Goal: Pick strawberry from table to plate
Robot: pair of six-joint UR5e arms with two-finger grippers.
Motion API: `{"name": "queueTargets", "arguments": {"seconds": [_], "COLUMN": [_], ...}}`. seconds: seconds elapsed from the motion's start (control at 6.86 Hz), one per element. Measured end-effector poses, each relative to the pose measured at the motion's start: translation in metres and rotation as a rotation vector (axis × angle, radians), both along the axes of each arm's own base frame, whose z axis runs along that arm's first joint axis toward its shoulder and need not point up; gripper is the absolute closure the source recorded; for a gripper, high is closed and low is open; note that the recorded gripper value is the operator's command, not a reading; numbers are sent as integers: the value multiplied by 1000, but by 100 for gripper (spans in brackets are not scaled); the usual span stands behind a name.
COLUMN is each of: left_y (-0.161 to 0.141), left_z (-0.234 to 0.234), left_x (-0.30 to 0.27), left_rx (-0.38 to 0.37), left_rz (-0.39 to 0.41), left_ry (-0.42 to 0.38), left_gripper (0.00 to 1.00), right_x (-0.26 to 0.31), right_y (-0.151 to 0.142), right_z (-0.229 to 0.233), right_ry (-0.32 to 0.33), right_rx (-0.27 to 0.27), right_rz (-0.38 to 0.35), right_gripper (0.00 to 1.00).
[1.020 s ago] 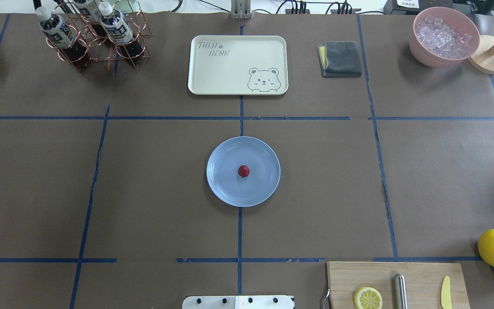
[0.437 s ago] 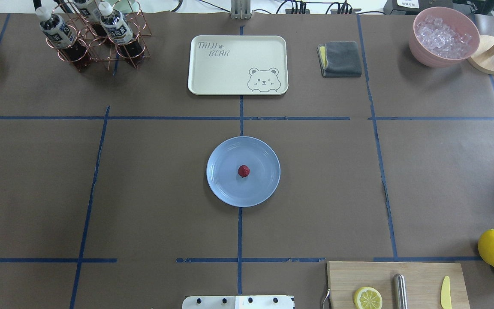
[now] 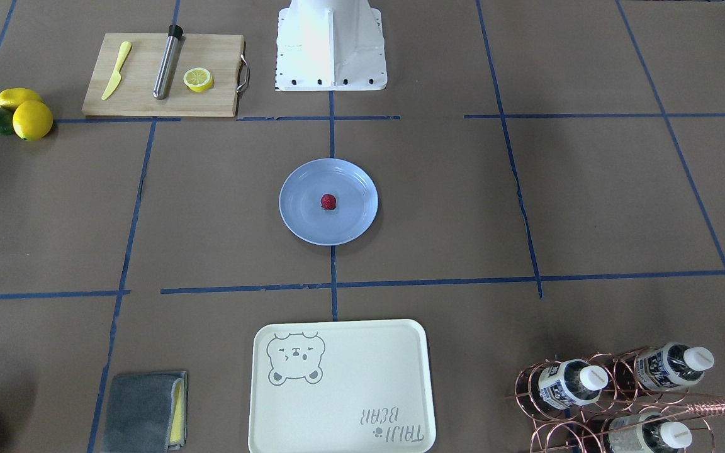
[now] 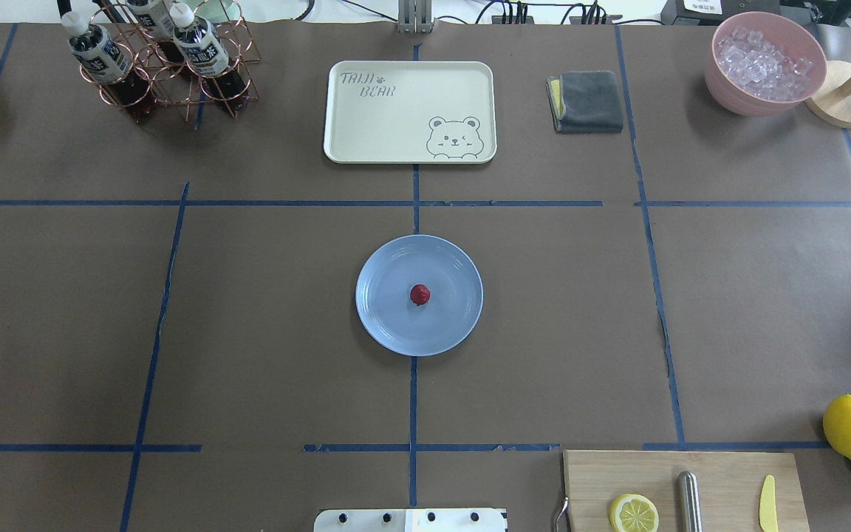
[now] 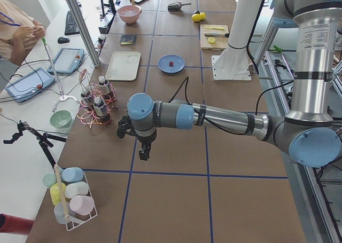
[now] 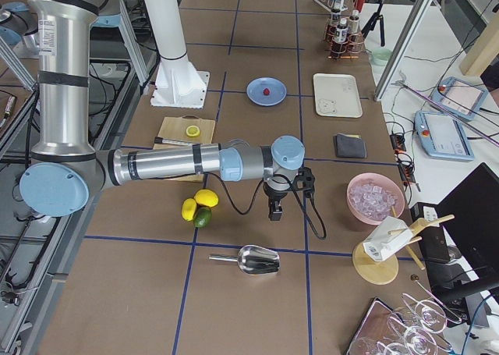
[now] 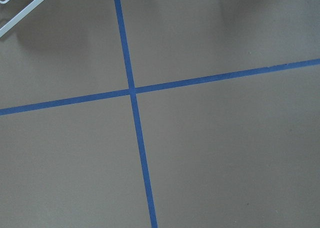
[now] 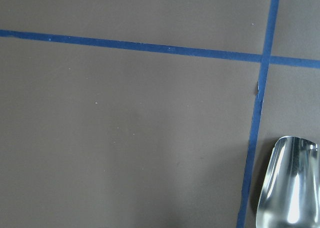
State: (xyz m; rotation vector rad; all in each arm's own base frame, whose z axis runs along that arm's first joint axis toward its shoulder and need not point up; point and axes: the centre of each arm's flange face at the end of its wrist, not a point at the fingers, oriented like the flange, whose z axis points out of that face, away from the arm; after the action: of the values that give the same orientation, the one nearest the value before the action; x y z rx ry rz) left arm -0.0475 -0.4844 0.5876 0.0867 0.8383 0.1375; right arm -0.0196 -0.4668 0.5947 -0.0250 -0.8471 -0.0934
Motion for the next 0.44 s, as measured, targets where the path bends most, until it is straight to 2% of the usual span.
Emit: {"name": "queueTargets", "arguments": {"seconds": [0.15,0.44], "left_y": [0,3], "left_z": [11,23], "left_x": [0,-1], "left_rx": [-21,-39], "left_rz": [0,0], "left_ry": [0,-1], "left_gripper": [0,0], "right_x": [4,10], "right_y": [1,2], "right_z": [1,2], "right_ry": [0,0], "right_rx": [-24,-38], "right_rz": [30,55], "right_gripper": [0,0]}}
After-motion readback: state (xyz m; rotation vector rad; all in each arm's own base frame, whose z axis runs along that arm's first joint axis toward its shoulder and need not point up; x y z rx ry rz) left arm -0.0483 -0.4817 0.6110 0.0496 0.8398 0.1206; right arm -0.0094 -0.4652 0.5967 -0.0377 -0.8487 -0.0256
